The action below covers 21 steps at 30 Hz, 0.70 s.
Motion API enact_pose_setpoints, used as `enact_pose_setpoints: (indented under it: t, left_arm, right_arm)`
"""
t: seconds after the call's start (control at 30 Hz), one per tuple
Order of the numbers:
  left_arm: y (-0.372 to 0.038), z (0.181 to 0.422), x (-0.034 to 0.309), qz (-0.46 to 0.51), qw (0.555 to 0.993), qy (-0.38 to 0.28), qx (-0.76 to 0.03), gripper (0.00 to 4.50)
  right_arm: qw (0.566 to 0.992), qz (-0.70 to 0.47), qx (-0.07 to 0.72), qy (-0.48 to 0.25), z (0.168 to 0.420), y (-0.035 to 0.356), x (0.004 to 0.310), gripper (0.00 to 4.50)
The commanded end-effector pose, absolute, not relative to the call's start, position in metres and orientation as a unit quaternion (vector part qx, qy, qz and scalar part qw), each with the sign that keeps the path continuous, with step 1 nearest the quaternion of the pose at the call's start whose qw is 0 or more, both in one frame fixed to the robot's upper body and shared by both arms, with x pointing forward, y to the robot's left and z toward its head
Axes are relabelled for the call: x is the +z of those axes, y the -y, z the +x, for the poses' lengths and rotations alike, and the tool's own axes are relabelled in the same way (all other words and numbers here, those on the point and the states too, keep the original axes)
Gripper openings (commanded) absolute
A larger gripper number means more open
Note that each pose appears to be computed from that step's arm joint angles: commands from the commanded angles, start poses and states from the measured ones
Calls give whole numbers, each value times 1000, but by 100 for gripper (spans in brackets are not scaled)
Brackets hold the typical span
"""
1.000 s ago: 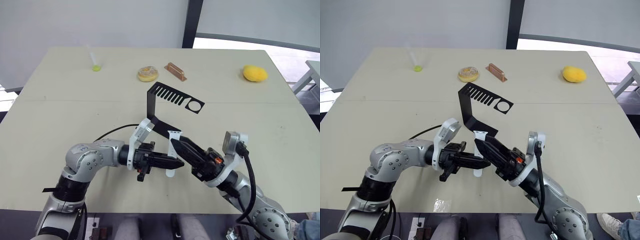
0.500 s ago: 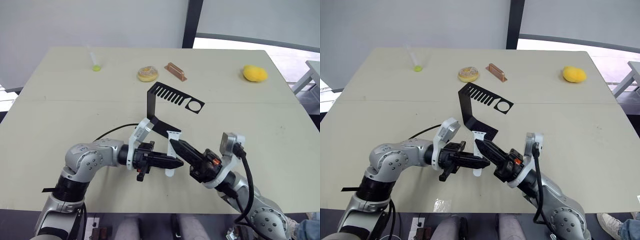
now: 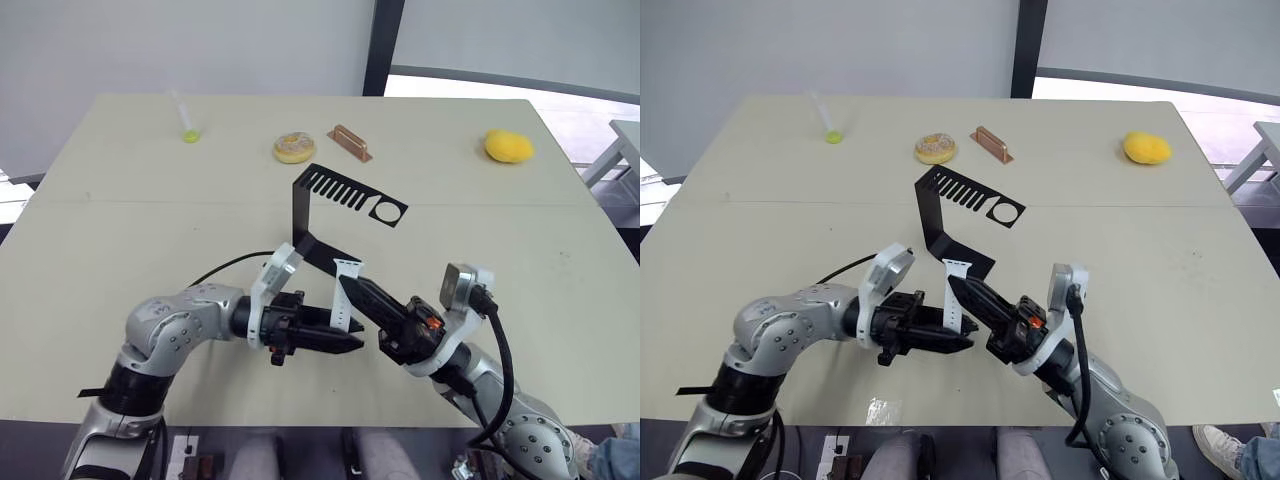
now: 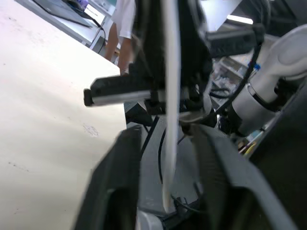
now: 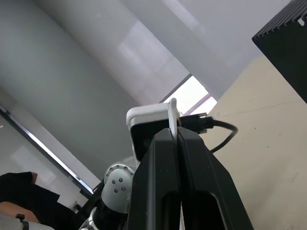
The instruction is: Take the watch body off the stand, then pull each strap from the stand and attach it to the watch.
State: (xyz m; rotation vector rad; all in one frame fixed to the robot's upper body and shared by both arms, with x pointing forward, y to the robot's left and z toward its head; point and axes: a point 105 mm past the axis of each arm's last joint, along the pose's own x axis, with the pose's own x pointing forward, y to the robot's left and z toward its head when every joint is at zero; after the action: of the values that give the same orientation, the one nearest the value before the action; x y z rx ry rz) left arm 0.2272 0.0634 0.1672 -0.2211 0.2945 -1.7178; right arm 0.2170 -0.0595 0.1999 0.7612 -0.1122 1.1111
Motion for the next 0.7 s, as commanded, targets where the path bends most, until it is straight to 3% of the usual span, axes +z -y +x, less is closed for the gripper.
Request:
enact_pose_setpoints:
  t: [0.03,0.1,0.2,0.4,0.57,0.7]
  left_arm:
    - [-100,246,172,12,694,-44,-718,394]
    - [-131,260,166,90,730,-19,-677,442]
    - [-175,272,161,189,761,7,-621,442]
    - [-247,264,148,232,822,-31,-518,442]
    - [-259,254,143,242,834,-38,-495,442]
    - [-240,255,143,239,826,-28,-510,442]
  right_arm:
    - [819,248,506,111,212,73,215,0]
    - [846,154,497,114,208,84,208,0]
    - [872,68,471,113,206,106,197,0]
    - [925,-31,367,89,206,172,173,0]
    - [936,-109,331,46,196,217,155,0]
    - [939,-118,320,37,193,236,156,0]
